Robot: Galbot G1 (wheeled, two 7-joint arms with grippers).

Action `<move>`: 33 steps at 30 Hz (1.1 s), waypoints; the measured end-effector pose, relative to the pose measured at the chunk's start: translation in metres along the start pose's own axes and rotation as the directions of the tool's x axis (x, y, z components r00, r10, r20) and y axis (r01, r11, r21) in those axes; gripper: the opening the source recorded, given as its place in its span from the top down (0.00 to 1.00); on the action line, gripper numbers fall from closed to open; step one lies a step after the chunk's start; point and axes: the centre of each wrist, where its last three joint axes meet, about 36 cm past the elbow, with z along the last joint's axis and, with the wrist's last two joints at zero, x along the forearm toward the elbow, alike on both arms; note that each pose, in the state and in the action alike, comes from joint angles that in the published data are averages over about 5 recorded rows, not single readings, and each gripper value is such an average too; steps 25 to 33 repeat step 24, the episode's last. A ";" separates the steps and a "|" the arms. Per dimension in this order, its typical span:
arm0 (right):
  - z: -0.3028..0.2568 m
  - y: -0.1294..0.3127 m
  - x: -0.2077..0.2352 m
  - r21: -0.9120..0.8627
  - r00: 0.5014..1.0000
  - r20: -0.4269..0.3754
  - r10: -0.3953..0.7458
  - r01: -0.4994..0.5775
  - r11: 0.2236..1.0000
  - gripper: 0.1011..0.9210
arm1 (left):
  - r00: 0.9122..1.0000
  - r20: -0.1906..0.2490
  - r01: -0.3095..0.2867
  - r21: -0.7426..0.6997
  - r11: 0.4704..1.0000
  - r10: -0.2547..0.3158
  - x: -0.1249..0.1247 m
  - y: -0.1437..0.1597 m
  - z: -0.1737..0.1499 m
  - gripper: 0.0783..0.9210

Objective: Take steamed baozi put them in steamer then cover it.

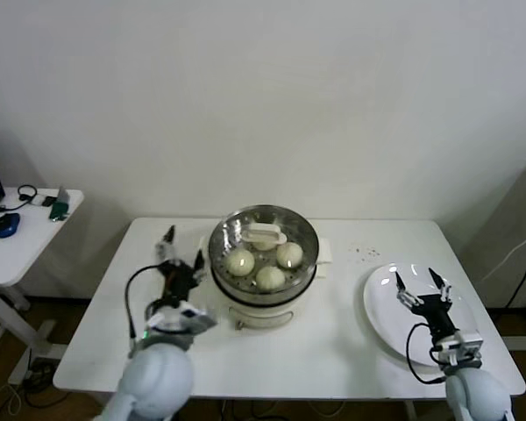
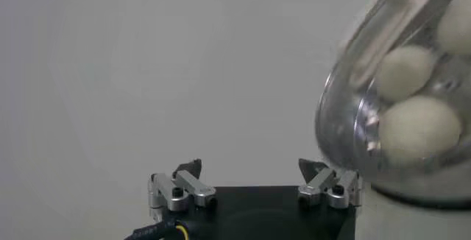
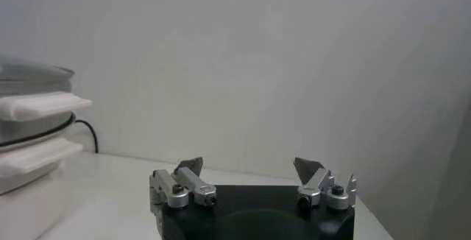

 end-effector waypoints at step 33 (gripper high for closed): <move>0.009 0.017 0.025 -0.016 0.995 0.008 -0.099 0.099 0.995 0.12 | 0.996 0.093 -0.051 0.636 0.770 -0.011 0.024 -0.020 0.186 0.12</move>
